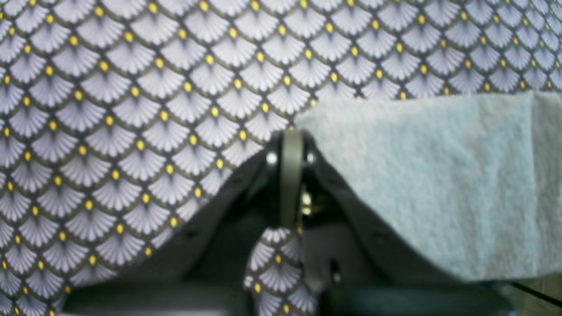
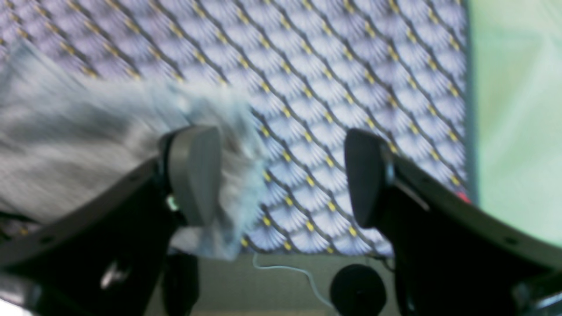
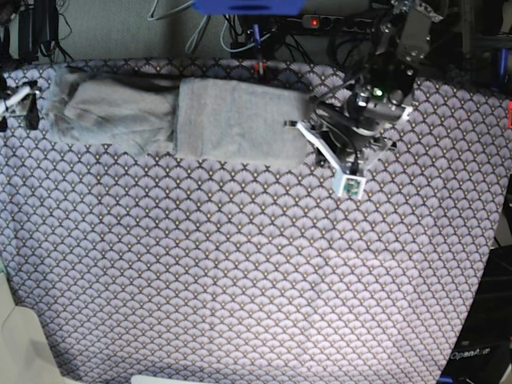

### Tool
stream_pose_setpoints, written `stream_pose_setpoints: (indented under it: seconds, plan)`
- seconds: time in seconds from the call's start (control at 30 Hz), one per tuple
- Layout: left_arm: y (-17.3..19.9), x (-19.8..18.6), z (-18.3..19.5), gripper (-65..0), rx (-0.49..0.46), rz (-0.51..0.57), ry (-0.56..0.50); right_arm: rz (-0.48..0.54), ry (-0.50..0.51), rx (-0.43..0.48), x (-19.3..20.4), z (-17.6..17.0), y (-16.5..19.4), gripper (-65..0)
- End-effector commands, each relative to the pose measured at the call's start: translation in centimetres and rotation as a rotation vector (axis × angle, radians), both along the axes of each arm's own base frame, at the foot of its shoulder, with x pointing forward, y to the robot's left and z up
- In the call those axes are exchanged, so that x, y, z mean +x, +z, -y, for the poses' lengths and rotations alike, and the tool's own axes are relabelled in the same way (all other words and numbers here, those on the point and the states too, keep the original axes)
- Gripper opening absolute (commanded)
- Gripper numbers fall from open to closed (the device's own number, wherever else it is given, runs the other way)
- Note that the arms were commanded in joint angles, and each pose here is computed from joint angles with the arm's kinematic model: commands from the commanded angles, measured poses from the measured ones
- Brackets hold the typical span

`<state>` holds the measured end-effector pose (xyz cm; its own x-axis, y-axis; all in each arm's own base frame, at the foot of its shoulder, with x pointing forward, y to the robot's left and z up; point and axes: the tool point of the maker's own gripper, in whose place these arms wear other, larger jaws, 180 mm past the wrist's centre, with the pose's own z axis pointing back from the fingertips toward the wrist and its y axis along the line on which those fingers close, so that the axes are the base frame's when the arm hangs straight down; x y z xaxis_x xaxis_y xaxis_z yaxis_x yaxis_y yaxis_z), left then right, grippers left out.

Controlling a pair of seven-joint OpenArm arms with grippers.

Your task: Fold the T-shirt properly

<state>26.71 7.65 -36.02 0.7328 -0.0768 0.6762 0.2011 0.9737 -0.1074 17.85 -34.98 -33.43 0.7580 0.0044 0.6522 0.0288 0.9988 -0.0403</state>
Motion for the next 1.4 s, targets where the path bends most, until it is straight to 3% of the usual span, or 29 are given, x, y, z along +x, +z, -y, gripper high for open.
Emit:
stream_pose_setpoints:
  seconds: [0.0, 0.27, 0.43, 0.7, 0.87, 1.37]
  plan:
    - [1.0, 0.7, 0.0, -65.0, -0.007, 0.040, 0.002, -0.004, -0.017, 0.004, 0.0, 0.4, -0.1, -20.2]
    - [1.0, 0.7, 0.0, -65.0, -0.004, 0.041, 0.001, -0.073, -0.102, 0.147, -0.3, 1.1, -4.4, -20.2]
    - [0.9, 0.7, -0.6, -65.0, 0.013, 0.042, -0.001, -0.098, -0.054, 0.167, 0.1, -0.5, -5.4, -20.2]
    - [0.9, 0.6, -0.6, -65.0, 0.014, 0.039, -0.002, -0.126, 0.026, 0.189, 0.9, -3.0, -6.3, -20.2]
    - [0.7, 0.4, -0.7, -65.0, 0.016, 0.033, -0.002, -0.128, 0.024, 0.189, 0.8, -2.9, -6.4, -17.3]
    - [0.7, 0.4, -0.5, -65.0, 0.014, 0.032, -0.004, -0.145, 0.023, 0.158, 0.4, -1.8, -6.0, -16.8]
